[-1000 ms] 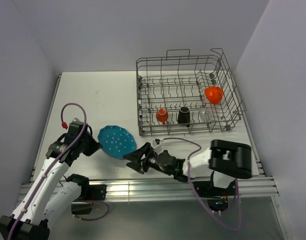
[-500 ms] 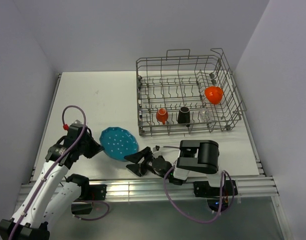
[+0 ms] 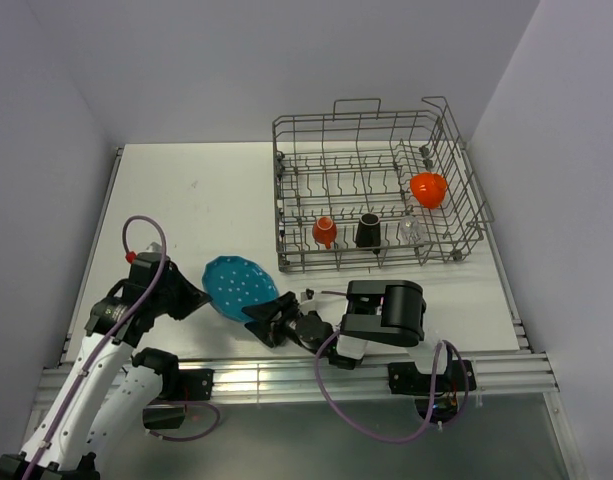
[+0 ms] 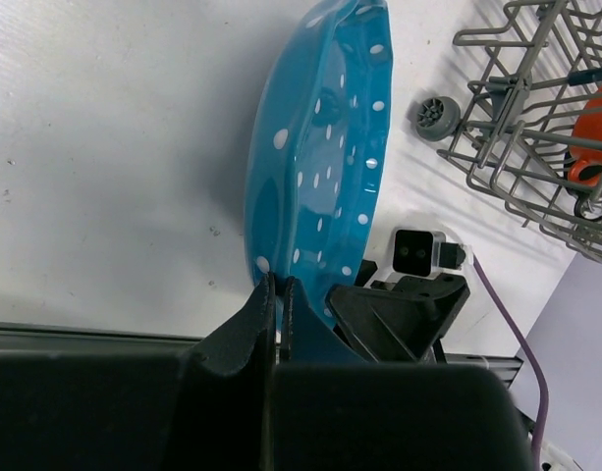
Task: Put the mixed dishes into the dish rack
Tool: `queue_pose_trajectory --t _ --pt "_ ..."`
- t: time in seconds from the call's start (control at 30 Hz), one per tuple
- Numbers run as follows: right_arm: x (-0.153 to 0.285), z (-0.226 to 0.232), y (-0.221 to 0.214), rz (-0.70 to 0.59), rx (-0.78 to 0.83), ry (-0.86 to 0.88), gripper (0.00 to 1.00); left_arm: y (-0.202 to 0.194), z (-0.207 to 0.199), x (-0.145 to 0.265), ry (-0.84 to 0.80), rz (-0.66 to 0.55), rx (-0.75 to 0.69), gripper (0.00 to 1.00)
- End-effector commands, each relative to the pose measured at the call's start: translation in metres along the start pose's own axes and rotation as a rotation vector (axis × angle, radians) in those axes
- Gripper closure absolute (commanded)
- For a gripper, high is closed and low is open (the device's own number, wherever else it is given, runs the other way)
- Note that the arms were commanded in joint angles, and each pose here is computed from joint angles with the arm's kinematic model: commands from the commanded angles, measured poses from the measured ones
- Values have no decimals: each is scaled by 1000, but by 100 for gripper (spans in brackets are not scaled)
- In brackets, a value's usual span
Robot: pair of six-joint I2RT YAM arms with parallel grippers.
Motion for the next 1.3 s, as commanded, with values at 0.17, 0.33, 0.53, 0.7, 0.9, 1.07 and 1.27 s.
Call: queue_pose_trajectory --t 0.17,0.33,0.53,0.7,0.9,1.07,1.27 --pt "16 91 -1 -13 -118 366 41 -8 -7 2 -81 22 20 100" --pt "11 94 4 -24 -134 377 45 -9 -4 2 -78 22 19 100" --pt "11 100 5 -21 -144 388 65 -11 -1 5 -72 23 18 100" --pt "12 106 -1 0 -131 402 82 -13 6 5 -58 24 15 100" --pt "13 116 -9 38 -138 426 100 -18 11 9 -51 30 22 96" --pt "14 126 -20 88 -154 447 100 -18 18 19 -17 20 33 54" --pt "12 137 -37 160 -125 473 100 -9 13 45 -34 -34 34 34"
Point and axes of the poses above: each gripper's point midway between its finger pads, its own x axis back along the fingers, its own z axis along the line the jaws close on, y = z × x, the point moved 1 cm from there along x, back along the fingers, and after that the axes turned 3 degrees about x, right-handed, at the moved point
